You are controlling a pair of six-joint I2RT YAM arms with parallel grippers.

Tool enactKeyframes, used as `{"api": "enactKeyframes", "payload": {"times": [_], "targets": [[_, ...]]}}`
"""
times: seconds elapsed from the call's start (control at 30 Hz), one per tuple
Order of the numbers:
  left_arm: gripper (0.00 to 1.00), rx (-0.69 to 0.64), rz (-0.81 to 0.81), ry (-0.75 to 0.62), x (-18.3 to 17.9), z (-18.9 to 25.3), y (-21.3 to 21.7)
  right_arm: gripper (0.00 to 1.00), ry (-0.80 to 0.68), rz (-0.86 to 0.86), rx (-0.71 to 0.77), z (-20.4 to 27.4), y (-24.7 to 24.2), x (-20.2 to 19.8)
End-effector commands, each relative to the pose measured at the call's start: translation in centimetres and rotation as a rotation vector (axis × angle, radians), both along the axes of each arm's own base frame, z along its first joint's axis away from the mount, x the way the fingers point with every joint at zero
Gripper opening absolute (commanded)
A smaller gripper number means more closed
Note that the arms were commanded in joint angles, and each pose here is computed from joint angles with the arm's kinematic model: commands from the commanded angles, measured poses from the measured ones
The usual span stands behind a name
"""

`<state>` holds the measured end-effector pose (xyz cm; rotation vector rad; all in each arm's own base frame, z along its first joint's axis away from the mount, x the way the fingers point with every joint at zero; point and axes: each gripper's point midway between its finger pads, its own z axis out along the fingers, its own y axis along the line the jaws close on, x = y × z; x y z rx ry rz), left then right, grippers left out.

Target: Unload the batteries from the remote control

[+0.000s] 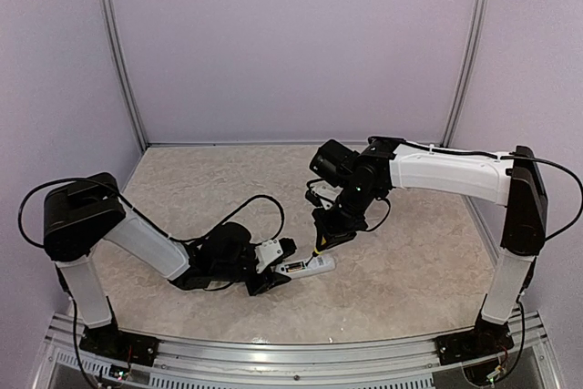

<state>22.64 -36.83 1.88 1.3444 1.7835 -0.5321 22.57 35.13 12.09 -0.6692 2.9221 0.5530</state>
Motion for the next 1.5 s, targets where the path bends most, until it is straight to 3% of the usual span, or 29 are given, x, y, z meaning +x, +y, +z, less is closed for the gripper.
{"api": "enactKeyframes", "payload": {"times": [0.0, 0.67, 1.1, 1.47], "targets": [[0.32, 0.104, 0.01, 0.027, -0.4, -2.2, 1.3, 0.0, 0.015, 0.02, -0.016, -0.6, 0.5, -0.4], [0.31, 0.11, 0.013, 0.027, -0.3, -2.4, 1.2, 0.0, 0.041, 0.029, 0.0, -0.8, 0.7, -0.9], [0.3, 0.112, 0.015, 0.029, -0.3, -2.5, 1.3, 0.0, -0.009, 0.021, -0.08, -1.2, -0.5, 0.1], [0.29, 0.12, 0.02, 0.032, -0.3, -2.6, 1.4, 0.0, 0.028, 0.033, -0.025, -1.4, 0.6, -0.5]]}}
